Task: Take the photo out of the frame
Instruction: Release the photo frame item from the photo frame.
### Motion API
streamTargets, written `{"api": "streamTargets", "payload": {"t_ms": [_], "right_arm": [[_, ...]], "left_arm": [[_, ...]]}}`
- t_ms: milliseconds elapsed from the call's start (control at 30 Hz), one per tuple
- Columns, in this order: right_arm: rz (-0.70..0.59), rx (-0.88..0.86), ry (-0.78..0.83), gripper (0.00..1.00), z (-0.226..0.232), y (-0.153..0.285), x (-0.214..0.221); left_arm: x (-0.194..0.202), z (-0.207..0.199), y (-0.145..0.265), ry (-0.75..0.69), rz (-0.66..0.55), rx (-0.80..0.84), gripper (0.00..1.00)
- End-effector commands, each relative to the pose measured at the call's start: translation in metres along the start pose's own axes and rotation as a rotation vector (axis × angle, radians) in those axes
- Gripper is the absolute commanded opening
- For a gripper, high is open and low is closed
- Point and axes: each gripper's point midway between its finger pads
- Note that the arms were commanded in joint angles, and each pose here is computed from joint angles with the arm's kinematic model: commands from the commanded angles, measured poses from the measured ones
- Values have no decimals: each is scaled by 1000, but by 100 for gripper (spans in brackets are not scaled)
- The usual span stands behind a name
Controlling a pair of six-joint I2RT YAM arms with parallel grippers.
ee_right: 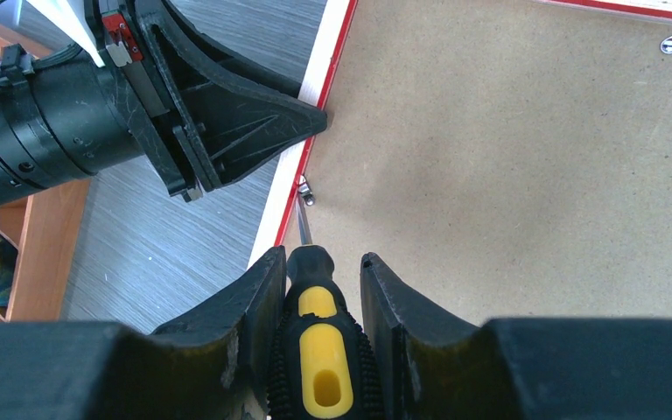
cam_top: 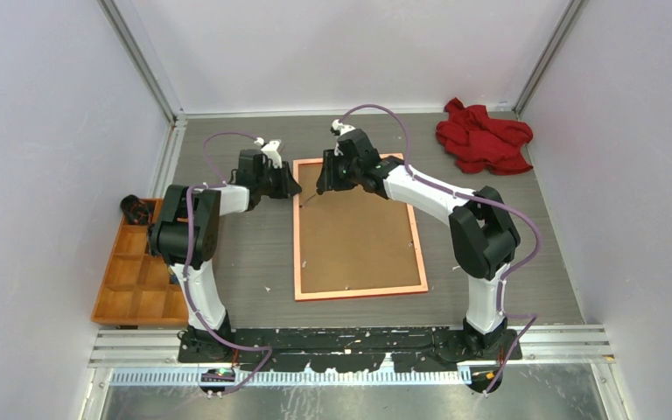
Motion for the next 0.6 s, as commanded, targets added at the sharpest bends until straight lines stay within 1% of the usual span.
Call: {"api": "streamTargets", "payload": {"t_ms": [0, 567], "right_arm": [[-48, 14, 2, 1, 1, -1, -20], [-48, 44, -25, 1, -6, -3, -21]], "left_arm": [[4, -13, 6, -49, 11, 48, 20], [4, -13, 6, -50, 11, 47, 20]]}}
Point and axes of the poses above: each gripper's point midway between its finger pads, its own y axis back along the fingers, its own z axis along the line the jaws close on, x = y × z, and after that the axes turned 7 degrees about -y, right-handed
